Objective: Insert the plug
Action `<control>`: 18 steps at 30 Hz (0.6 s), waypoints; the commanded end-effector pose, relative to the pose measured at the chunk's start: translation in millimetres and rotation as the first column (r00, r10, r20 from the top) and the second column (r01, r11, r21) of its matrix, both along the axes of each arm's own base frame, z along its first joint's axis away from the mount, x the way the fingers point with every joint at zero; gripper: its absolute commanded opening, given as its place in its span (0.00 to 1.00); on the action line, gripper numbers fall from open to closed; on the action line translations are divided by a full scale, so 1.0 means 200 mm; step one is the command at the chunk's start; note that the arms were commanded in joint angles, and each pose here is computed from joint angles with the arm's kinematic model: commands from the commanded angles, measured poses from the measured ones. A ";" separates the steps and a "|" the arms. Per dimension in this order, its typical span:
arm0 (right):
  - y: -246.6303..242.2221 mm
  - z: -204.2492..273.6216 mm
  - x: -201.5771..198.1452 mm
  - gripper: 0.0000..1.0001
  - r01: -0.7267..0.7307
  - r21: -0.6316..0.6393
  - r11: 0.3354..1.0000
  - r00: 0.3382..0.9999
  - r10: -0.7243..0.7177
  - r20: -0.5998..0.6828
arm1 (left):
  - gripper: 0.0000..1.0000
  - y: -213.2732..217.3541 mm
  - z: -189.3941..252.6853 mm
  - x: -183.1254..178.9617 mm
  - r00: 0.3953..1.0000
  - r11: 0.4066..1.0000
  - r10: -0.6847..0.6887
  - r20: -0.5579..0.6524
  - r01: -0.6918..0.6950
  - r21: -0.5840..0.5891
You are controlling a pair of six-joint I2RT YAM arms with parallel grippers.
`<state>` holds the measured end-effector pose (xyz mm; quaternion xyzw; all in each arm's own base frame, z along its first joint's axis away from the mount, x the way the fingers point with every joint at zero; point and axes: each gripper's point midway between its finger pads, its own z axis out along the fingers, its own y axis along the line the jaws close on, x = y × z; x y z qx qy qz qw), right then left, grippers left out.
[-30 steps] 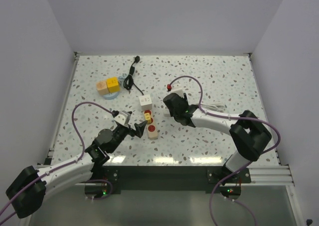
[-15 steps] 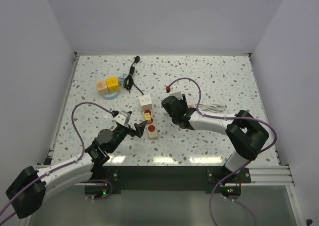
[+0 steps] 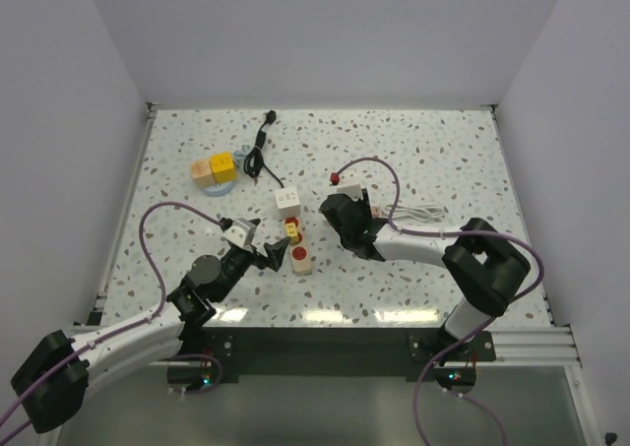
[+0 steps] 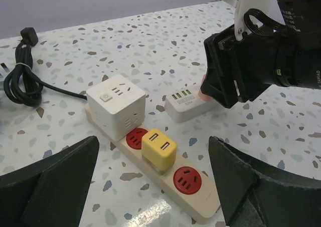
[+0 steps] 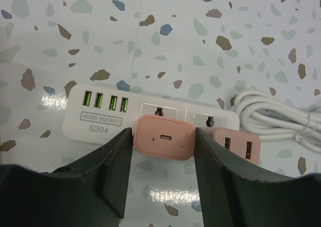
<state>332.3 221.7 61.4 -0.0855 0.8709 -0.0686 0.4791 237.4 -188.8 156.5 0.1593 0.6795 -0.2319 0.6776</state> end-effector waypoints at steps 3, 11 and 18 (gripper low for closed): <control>-0.15 -0.44 -0.33 0.00 -0.057 -0.100 0.993 0.944 0.021 -0.328 | 0.96 -0.01 0.12 0.02 0.999 0.999 0.004 0.043 -0.002 -0.043; 0.03 -0.24 -0.20 0.02 -0.109 -0.005 0.994 0.961 0.104 -0.256 | 0.96 0.00 0.12 0.04 0.999 0.999 0.029 0.018 -0.028 -0.040; 0.24 0.09 -0.05 0.45 -0.180 0.101 0.979 0.974 0.192 -0.123 | 0.97 0.00 0.12 0.05 0.999 0.998 0.049 -0.016 -0.050 -0.041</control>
